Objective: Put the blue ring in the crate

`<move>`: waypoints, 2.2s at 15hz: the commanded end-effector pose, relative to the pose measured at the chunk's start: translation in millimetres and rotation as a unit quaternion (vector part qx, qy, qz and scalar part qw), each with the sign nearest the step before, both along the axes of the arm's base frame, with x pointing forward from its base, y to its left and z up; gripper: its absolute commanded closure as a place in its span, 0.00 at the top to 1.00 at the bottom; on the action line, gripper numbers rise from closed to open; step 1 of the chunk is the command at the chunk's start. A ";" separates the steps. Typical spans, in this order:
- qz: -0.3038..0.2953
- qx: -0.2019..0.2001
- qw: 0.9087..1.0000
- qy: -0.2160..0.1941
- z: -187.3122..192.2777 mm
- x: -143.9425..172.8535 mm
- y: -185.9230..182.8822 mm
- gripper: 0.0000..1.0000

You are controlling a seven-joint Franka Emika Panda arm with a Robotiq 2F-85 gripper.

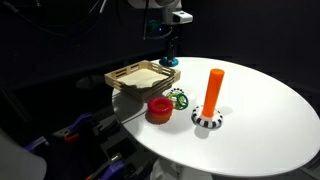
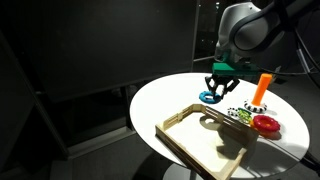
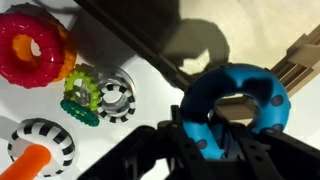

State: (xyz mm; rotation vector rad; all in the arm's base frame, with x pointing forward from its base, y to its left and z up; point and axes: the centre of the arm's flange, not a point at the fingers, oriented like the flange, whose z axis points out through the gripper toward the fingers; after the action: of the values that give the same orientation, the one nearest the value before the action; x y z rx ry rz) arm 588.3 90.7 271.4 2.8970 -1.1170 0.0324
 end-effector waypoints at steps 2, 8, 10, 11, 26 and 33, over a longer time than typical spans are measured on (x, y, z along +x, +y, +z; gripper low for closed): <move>0.056 -0.001 0.998 -0.009 -6.6 0.6 21.6 0.11; 0.092 0.001 0.996 0.010 -35.0 -2.9 40.0 0.11; 0.098 -0.004 0.995 0.016 -45.2 -3.8 42.3 0.11; 0.100 -0.005 0.995 0.019 -50.8 -4.1 42.8 0.11; 0.136 -0.044 0.989 0.026 -95.1 -4.9 51.0 0.47; 0.129 -0.030 0.991 0.018 -75.9 1.1 45.0 1.00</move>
State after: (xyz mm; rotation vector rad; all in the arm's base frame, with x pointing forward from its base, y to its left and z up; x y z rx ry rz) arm 581.0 140.6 180.3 2.9374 -0.7158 0.0026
